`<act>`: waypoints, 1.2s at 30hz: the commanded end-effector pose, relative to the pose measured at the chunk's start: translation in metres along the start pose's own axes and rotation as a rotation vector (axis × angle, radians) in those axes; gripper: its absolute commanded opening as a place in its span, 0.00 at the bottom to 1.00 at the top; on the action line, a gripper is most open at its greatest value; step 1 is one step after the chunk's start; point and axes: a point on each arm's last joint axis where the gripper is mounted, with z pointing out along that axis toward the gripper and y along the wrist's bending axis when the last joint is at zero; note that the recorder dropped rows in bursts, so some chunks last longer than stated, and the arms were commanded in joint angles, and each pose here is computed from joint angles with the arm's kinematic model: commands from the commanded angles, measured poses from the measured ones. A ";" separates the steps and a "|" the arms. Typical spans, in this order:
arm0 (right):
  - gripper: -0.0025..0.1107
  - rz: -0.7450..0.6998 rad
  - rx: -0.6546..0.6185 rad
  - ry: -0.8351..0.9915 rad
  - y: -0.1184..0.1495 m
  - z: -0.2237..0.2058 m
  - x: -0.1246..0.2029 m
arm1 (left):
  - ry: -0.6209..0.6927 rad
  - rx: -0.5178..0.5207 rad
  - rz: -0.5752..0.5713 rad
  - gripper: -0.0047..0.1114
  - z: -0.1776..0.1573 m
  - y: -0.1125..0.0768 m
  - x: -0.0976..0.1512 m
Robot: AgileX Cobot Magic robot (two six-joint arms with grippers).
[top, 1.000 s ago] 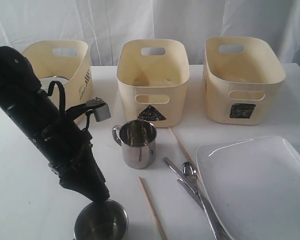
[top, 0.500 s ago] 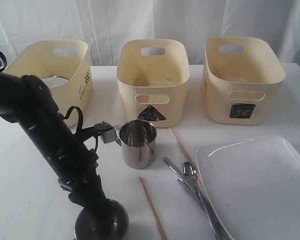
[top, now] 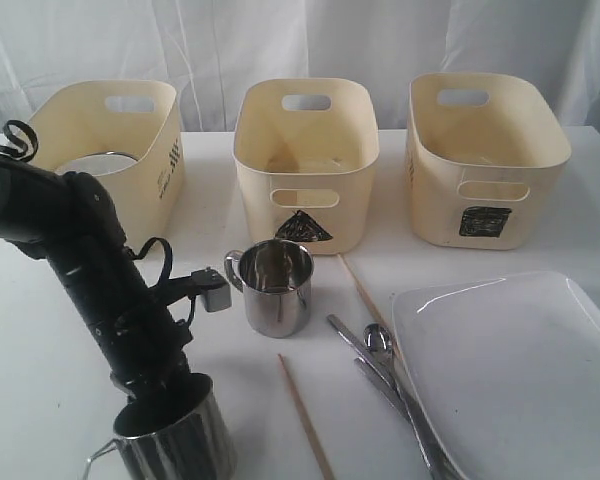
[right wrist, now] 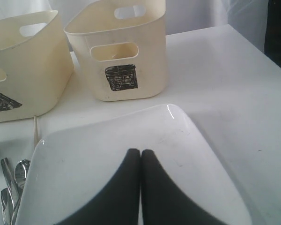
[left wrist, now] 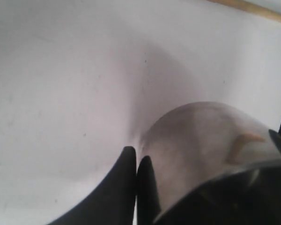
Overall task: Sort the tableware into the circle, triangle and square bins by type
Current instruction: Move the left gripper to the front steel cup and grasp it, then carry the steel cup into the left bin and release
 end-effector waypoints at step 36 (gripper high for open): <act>0.02 -0.001 0.000 -0.011 0.000 0.000 0.000 | -0.999 -1.582 -0.027 0.04 -0.245 0.109 -0.027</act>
